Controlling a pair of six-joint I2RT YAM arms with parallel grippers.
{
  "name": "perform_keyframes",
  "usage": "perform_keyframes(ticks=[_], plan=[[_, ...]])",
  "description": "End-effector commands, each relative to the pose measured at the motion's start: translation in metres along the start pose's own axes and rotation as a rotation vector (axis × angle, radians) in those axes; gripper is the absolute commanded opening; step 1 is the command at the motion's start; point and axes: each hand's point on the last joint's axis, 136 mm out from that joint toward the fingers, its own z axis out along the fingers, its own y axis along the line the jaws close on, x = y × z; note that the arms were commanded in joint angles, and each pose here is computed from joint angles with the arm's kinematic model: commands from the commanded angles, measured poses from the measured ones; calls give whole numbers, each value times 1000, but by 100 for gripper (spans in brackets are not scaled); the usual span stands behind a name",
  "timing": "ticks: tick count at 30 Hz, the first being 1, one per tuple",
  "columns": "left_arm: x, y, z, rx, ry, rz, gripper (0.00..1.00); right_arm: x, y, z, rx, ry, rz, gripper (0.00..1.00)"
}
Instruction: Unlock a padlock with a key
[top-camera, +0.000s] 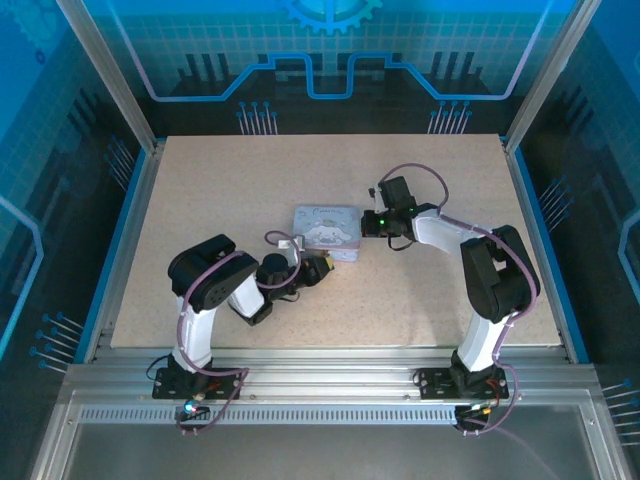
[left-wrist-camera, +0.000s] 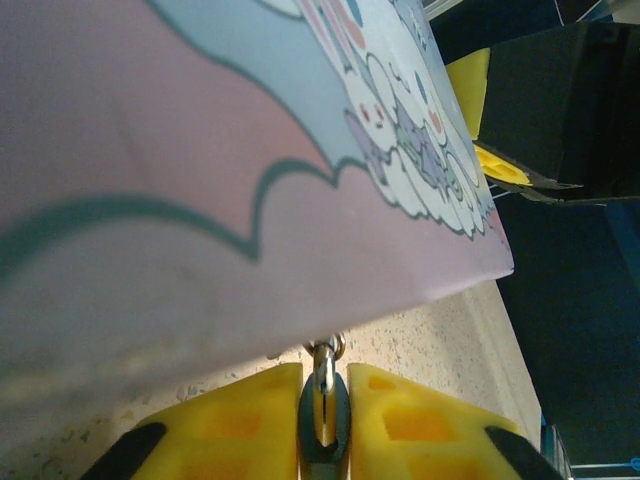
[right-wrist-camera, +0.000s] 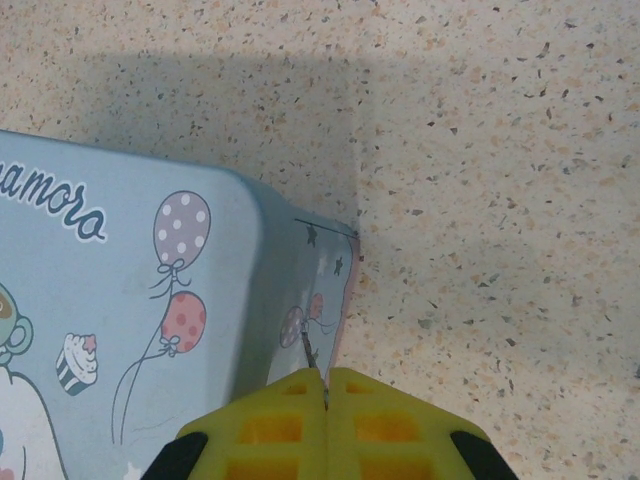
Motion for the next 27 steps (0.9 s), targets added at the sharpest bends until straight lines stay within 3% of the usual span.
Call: perform_keyframes(ticks=[1, 14, 27], plan=[[19, 25, -6, -82, 79, -70, 13, -1, 12, -11, -29, -8, -25, 0], [9, 5, 0, -91, 118, -107, 1, -2, -2, -48, -43, -77, 9, 0], [-10, -31, 19, -62, 119, -159, 0, 21, -1, -103, -230, -189, 89, 0]])
